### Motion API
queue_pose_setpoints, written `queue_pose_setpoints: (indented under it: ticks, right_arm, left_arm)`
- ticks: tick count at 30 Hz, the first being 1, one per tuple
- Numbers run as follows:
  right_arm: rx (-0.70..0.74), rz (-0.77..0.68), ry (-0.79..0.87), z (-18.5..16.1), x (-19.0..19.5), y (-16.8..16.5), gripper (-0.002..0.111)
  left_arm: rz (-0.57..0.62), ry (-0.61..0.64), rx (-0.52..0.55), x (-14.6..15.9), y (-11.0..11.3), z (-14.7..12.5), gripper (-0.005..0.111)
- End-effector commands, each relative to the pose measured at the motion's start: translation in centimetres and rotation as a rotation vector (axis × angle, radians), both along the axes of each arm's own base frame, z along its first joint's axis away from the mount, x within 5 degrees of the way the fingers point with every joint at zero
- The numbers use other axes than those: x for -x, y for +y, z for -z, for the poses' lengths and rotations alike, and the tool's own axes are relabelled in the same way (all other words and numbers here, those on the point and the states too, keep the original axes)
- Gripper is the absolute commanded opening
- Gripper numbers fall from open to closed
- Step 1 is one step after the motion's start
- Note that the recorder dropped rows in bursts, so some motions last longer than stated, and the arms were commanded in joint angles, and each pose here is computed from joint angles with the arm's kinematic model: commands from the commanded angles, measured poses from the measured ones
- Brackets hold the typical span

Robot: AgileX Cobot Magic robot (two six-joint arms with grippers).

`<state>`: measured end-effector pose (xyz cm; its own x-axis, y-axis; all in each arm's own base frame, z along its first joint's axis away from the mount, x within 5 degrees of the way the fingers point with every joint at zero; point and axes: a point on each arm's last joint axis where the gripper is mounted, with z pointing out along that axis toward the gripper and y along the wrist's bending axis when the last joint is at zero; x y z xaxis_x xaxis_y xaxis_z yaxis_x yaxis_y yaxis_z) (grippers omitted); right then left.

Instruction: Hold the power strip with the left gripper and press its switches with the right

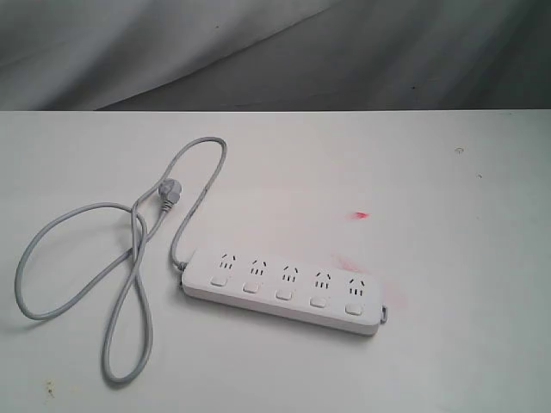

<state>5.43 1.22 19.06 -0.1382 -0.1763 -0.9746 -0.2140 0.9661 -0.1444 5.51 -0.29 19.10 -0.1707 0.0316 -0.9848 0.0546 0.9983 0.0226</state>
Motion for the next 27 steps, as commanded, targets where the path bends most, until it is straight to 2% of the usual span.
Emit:
queue_pose_setpoints:
  ticks: [1,3,9,15,21,24,27]
  right_arm:
    - [-0.001,0.008,-0.003,0.1,0.0,0.0,0.000]
    - [-0.001,0.008,-0.003,0.1,0.0,0.0,0.000]
    - [-0.001,0.008,-0.003,0.1,0.0,0.0,0.000]
    - [-0.001,0.008,-0.003,0.1,0.0,0.0,0.000]
    - [-0.001,0.008,-0.003,0.1,0.0,0.0,0.000]
    - [-0.001,0.008,-0.003,0.1,0.0,0.0,0.000]
    - [-0.001,0.008,-0.003,0.1,0.0,0.0,0.000]
  left_arm:
    - [-0.004,-0.062,-0.021,-0.1,0.1,-0.4,0.000]
    - [-0.005,-0.102,0.000,-0.1,0.0,-0.8,0.000]
    - [-0.004,-0.152,0.227,-0.1,-0.2,-1.4,0.000]
    - [-0.009,-0.188,0.250,-0.1,-0.1,-1.7,0.000]
    - [-0.022,-0.203,0.427,-0.1,0.0,-1.9,0.000]
    - [-0.024,-0.226,0.450,-0.1,0.0,-2.1,0.000]
    - [-0.027,-0.223,0.520,-0.1,0.0,-2.2,0.000]
